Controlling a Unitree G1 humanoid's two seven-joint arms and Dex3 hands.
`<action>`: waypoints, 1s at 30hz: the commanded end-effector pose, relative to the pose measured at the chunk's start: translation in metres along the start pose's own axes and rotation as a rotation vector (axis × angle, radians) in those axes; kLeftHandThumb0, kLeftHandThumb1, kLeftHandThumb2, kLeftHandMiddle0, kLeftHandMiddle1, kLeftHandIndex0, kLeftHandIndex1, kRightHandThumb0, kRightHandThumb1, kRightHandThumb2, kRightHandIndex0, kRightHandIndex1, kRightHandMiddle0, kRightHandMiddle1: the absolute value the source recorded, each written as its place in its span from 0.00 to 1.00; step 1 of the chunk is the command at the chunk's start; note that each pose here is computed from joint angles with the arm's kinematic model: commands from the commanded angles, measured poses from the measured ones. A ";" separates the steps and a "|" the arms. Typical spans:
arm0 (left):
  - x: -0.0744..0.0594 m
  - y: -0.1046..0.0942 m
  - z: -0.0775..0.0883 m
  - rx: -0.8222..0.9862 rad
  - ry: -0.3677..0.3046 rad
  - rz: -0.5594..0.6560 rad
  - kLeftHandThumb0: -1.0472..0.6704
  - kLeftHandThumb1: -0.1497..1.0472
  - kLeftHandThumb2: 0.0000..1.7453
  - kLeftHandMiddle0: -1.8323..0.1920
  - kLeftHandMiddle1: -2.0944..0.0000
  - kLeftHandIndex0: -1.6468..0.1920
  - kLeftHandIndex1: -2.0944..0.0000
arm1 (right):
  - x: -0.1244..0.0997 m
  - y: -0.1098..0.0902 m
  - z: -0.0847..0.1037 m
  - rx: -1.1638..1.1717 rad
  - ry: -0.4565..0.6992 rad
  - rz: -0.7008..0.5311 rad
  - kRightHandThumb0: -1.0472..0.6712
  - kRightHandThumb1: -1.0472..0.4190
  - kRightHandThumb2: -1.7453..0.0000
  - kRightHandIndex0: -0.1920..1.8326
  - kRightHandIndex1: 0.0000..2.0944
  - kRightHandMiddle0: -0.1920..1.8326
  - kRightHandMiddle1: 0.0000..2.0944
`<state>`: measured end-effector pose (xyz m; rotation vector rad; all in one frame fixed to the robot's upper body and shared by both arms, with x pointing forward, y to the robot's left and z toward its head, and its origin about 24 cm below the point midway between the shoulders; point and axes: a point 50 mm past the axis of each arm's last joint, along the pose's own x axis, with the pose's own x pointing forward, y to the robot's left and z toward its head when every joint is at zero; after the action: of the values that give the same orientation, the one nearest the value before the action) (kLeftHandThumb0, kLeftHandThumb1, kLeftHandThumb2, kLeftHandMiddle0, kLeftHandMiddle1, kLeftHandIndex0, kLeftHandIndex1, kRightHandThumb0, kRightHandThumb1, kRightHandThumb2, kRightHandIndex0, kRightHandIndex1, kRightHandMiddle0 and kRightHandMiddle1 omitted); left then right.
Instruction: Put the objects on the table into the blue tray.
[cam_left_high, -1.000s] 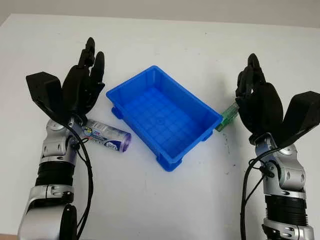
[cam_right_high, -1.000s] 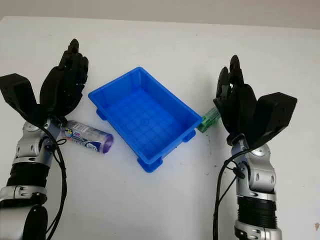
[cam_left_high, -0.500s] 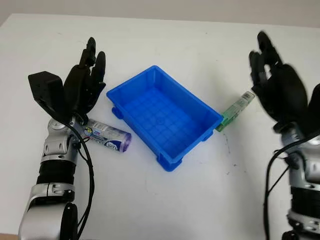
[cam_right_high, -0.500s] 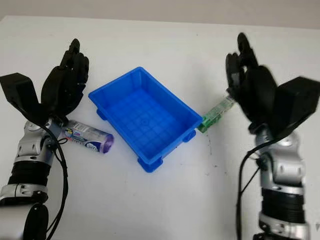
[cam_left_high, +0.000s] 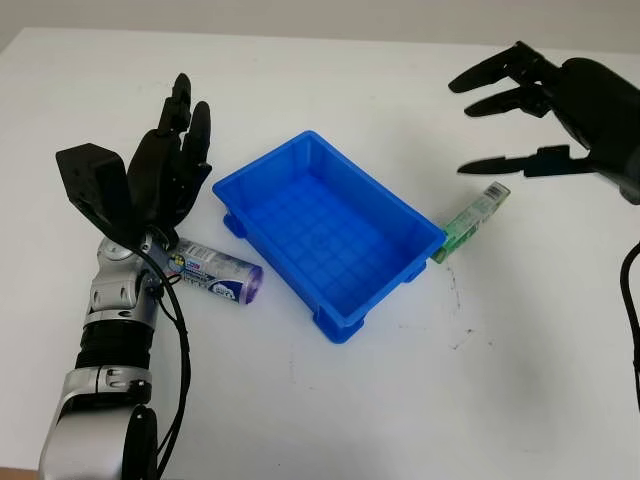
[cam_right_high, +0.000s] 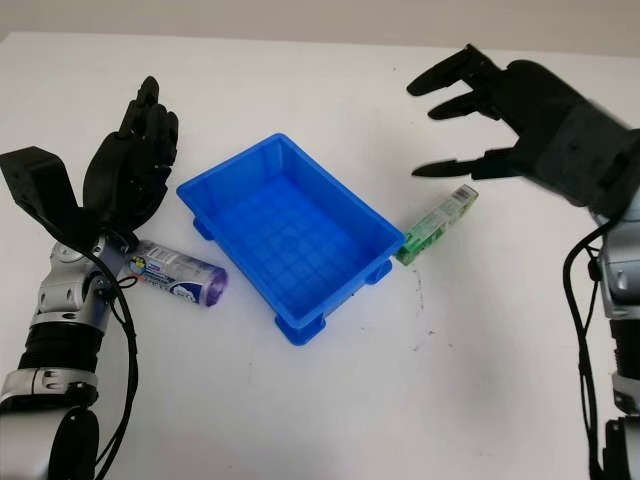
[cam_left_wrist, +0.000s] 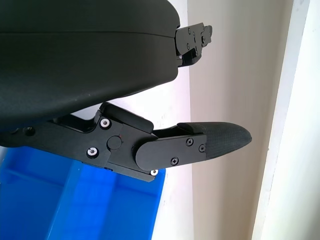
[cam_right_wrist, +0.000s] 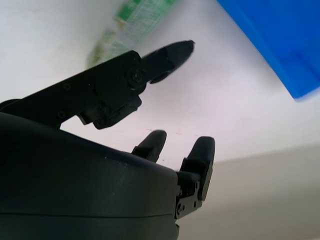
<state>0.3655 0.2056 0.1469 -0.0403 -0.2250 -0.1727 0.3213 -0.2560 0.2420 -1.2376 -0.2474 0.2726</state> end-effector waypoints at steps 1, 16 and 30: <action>-0.001 0.004 0.003 0.002 -0.015 0.002 0.19 1.00 0.31 0.99 0.97 1.00 0.98 | -0.002 0.003 -0.004 -0.099 0.006 0.036 0.40 0.20 0.97 0.26 0.27 0.23 0.33; -0.002 0.006 0.002 0.000 -0.008 0.006 0.19 1.00 0.30 0.98 0.97 0.99 0.97 | -0.001 0.025 -0.010 -0.298 0.076 0.218 0.44 0.17 0.97 0.32 0.09 0.34 0.07; -0.001 0.007 0.003 -0.001 -0.008 0.006 0.19 1.00 0.30 0.98 0.97 0.99 0.97 | -0.003 0.068 -0.028 -0.315 0.054 0.274 0.48 0.13 0.96 0.41 0.11 0.42 0.07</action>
<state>0.3652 0.2094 0.1462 -0.0515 -0.2231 -0.1723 0.3249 -0.2595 0.1847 -1.5880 -0.1158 0.4096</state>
